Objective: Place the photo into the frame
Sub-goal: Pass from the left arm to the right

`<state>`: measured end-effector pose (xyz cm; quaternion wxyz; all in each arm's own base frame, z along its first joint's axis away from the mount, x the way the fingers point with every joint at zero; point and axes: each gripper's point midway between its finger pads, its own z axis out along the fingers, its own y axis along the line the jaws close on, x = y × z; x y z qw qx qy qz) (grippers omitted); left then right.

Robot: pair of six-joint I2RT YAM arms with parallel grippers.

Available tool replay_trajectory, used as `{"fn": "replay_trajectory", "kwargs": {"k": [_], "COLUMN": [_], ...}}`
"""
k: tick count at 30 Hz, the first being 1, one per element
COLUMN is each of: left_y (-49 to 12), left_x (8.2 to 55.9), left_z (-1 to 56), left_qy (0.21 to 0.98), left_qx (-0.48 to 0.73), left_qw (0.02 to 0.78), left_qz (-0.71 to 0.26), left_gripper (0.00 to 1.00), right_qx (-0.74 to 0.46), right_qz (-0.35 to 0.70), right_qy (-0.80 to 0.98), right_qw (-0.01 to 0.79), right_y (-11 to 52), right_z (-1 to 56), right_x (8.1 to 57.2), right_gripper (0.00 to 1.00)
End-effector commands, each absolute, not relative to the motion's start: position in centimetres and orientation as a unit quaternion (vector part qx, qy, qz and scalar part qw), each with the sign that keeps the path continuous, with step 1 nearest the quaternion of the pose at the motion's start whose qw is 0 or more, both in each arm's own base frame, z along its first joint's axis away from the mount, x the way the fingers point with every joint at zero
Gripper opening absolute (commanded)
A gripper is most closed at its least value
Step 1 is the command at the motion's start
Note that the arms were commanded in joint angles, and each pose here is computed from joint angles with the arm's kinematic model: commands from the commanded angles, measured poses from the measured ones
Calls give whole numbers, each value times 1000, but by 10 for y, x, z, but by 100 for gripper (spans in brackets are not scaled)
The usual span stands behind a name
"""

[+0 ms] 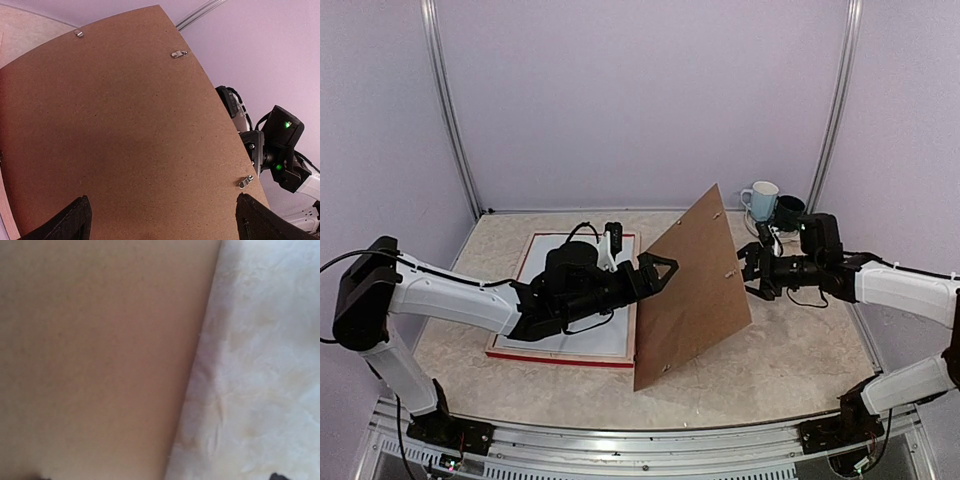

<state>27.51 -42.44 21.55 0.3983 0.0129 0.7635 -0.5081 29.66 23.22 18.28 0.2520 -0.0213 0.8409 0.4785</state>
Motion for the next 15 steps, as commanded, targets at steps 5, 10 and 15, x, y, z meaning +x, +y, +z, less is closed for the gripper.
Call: {"fn": "replay_trajectory", "kwargs": {"k": [5, 10, 15], "left_y": [-414, -414, -414], "left_x": [277, 275, 275], "left_z": [200, 195, 193], "left_qy": [767, 769, 770], "left_qx": [8, 9, 9], "left_qw": [408, 403, 400], "left_qz": [-496, -497, -496], "left_gripper": [99, 99, 99], "right_qx": [5, 8, 6], "right_qz": [552, 592, 620], "right_qy": [794, 763, 742], "right_qw": [255, 258, 254], "right_y": [230, 230, 232], "right_z": [214, 233, 246], "right_x": [286, 279, 274], "right_gripper": [94, 94, 94]}}
